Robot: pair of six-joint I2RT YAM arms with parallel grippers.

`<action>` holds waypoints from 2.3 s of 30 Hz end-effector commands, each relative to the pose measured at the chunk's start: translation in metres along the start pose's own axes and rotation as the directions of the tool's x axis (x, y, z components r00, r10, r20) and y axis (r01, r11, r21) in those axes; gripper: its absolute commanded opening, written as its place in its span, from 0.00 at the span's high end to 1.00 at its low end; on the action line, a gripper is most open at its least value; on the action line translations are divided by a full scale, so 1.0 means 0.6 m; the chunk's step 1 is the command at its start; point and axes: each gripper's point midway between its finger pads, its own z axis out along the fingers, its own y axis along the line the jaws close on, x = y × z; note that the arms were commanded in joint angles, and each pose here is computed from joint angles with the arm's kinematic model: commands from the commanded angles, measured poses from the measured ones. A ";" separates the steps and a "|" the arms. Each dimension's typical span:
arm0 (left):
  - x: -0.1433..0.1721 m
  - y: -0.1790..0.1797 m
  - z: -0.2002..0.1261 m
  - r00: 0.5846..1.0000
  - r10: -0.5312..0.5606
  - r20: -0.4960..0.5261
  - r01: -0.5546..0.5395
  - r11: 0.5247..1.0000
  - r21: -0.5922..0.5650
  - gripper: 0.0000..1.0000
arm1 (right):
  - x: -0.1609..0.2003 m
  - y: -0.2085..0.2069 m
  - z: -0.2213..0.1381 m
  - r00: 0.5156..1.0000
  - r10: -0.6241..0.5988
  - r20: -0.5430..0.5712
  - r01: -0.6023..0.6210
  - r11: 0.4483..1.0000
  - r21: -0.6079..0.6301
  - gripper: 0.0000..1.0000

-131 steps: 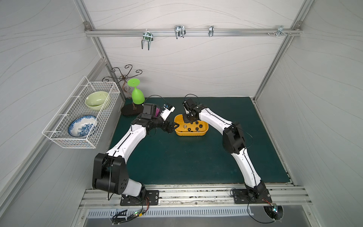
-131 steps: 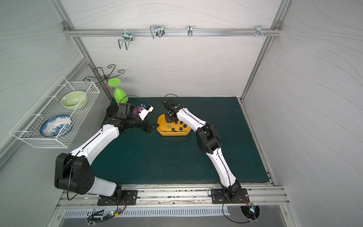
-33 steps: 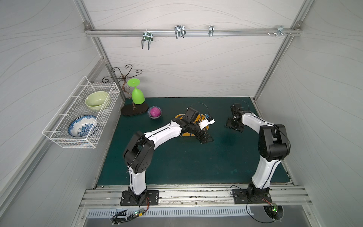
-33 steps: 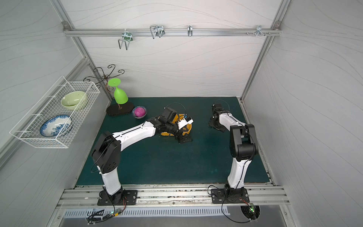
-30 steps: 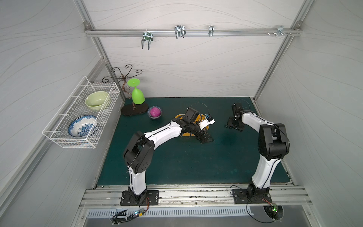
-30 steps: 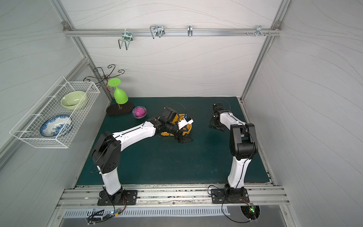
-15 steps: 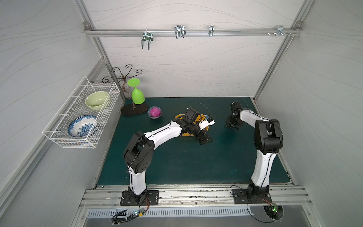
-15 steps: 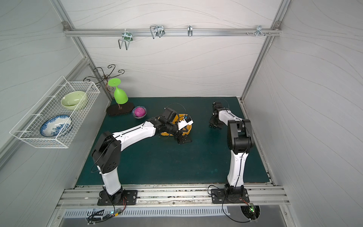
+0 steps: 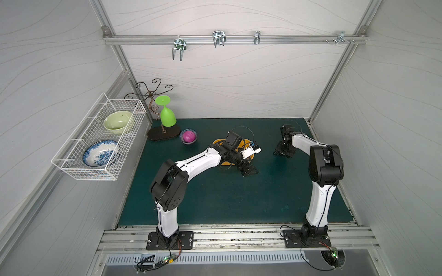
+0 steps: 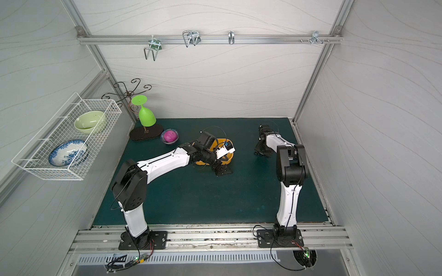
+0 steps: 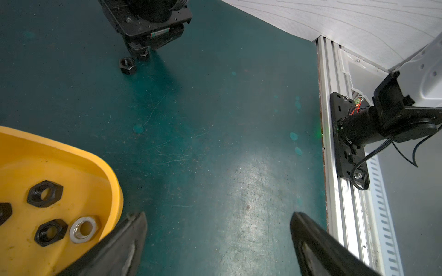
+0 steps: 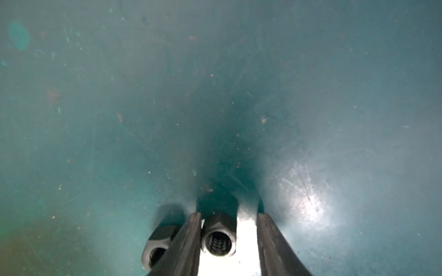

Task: Put the nuts on the desktop into the storage box
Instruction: Pick up the nut from the center of the board, then place the nut in the storage box.

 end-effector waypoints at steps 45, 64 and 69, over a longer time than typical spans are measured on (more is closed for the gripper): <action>-0.096 0.015 -0.231 0.973 0.063 0.222 -0.036 0.992 -0.120 0.02 | 0.049 0.085 -0.215 0.927 -0.356 0.117 0.361 0.932 -0.023 0.83; -0.045 0.088 -0.391 0.946 0.000 0.325 0.094 0.957 -0.273 0.02 | 0.173 0.358 -0.376 0.788 -0.556 0.265 0.616 0.709 -0.343 0.81; -0.036 0.093 -0.425 0.940 -0.012 0.340 0.121 0.946 -0.301 0.02 | 0.192 0.408 -0.390 0.766 -0.574 0.291 0.643 0.665 -0.381 0.82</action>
